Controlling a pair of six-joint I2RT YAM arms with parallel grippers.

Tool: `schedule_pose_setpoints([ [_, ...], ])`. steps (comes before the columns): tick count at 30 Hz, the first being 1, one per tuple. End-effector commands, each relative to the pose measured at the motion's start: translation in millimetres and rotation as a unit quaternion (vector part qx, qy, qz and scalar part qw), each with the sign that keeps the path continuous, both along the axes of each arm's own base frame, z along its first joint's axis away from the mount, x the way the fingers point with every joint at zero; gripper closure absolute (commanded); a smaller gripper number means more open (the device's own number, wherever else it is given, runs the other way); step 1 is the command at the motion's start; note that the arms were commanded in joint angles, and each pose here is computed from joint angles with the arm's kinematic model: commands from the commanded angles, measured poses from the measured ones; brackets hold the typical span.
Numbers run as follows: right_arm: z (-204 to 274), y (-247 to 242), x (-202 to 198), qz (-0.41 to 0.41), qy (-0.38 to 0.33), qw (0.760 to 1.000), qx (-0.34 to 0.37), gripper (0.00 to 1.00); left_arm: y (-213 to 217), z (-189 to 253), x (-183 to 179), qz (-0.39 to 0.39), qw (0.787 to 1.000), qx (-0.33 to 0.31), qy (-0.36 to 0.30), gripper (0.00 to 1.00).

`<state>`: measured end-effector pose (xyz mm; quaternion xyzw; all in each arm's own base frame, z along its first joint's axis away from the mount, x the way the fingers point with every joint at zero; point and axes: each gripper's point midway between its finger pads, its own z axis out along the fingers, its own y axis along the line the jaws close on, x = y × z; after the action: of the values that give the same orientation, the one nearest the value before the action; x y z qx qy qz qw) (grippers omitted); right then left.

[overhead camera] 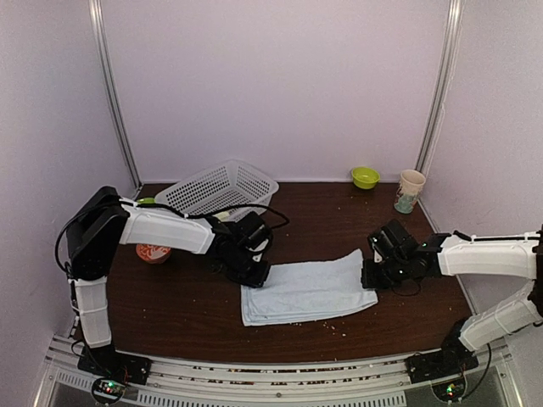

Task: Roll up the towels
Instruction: Roll the towel at the center of the board.

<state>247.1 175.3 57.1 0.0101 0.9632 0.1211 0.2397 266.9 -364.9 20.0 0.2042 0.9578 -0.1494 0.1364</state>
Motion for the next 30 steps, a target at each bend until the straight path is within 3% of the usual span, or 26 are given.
schedule_pose_setpoints([
  [1, 17, 14, 6, 0.022, -0.012, 0.999, -0.02, 1.0, 6, -10, -17, -0.002, 1.0, -0.001, 0.019, 1.0],
  [19, -4, 101, -17, 0.097, 0.048, 0.994, 0.02, 1.0, 9, -29, -42, -0.002, 0.999, -0.011, 0.035, 1.0],
  [30, -2, 125, -25, 0.115, 0.063, 0.988, 0.076, 0.62, 12, -35, -45, 0.001, 0.999, -0.01, 0.039, 1.0],
])
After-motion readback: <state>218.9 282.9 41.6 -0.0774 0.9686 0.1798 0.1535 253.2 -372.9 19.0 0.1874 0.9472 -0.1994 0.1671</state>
